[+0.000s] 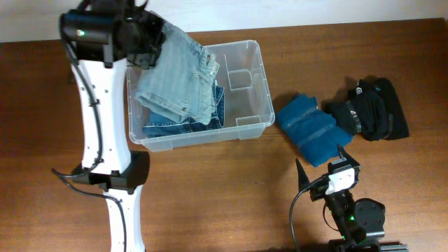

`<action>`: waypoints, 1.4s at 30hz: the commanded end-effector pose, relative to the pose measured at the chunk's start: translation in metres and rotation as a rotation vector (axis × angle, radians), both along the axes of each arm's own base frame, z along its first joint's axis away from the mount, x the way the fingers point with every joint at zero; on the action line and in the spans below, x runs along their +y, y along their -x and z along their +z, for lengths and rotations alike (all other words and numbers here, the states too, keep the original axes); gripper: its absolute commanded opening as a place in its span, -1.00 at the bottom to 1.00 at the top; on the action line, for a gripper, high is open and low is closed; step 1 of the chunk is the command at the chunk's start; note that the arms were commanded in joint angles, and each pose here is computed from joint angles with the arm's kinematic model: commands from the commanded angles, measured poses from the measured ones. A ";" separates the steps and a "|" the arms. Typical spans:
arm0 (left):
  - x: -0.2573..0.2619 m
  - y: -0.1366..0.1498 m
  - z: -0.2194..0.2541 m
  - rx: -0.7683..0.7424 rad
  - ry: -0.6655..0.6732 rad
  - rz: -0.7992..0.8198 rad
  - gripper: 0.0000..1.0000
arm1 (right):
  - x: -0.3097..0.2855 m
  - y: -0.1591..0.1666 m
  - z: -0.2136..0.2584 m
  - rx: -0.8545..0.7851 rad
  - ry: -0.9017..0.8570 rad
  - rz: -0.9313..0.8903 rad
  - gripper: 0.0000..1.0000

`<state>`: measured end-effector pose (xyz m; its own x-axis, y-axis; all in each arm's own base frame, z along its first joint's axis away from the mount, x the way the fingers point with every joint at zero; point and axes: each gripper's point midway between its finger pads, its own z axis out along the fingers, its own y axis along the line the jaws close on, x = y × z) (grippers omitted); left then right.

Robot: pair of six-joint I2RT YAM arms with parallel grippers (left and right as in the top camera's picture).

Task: Pack container
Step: 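Lift the light-blue jeans with the left gripper over the container, then lower the light-blue jeans onto the dark jeans and release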

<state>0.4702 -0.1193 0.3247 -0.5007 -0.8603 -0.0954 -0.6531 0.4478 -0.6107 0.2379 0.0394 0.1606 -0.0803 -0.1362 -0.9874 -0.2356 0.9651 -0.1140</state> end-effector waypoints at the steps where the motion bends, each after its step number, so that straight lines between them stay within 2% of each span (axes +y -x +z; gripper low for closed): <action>1: -0.002 0.002 0.007 -0.019 -0.016 0.147 -0.98 | -0.001 0.000 -0.003 0.002 0.003 -0.003 0.97; 7: -0.017 -0.013 -0.035 0.070 -0.027 0.194 -0.98 | -0.001 0.000 -0.003 0.002 0.003 -0.002 0.97; 12: -0.029 -0.025 -0.085 0.178 -0.033 0.169 -0.98 | -0.001 0.000 -0.003 0.002 0.003 -0.003 0.97; 16: -0.030 -0.030 -0.107 0.213 -0.066 0.144 -0.98 | -0.001 0.000 -0.003 0.001 0.003 -0.002 0.96; 17: -0.029 -0.031 -0.110 0.210 -0.089 0.109 -0.88 | -0.001 0.000 -0.003 0.001 0.003 -0.003 0.97; 18: -0.026 -0.032 -0.111 0.199 -0.128 0.057 -0.64 | -0.001 0.000 -0.003 0.002 0.003 -0.003 0.97; 20: -0.018 -0.034 -0.111 0.171 -0.215 -0.038 0.04 | -0.001 0.000 -0.003 0.002 0.003 -0.003 0.97; 21: -0.013 -0.036 -0.111 0.153 -0.278 -0.108 0.16 | -0.001 0.000 -0.003 0.002 0.003 -0.003 0.97; 26: 0.011 -0.041 -0.110 0.107 -0.501 -0.330 0.25 | -0.001 0.000 -0.003 0.002 0.003 -0.002 0.97; 33: 0.029 -0.045 -0.109 0.053 -0.802 -0.771 0.24 | -0.001 0.000 -0.003 0.001 0.003 -0.003 0.97; 35: 0.024 -0.045 -0.109 0.030 -0.831 -0.864 0.10 | -0.001 0.000 -0.003 0.002 0.003 -0.003 0.97; 38: -0.012 -0.037 -0.111 -0.078 -0.769 -1.104 -0.21 | -0.001 0.000 -0.003 0.002 0.003 -0.003 0.97; 40: -0.038 -0.028 -0.111 -0.156 -0.730 -1.259 -0.59 | -0.001 0.000 -0.003 0.002 0.003 -0.003 0.97; 42: -0.044 -0.026 -0.112 -0.160 -0.736 -1.286 -0.59 | -0.001 0.000 -0.003 0.002 0.003 -0.003 0.97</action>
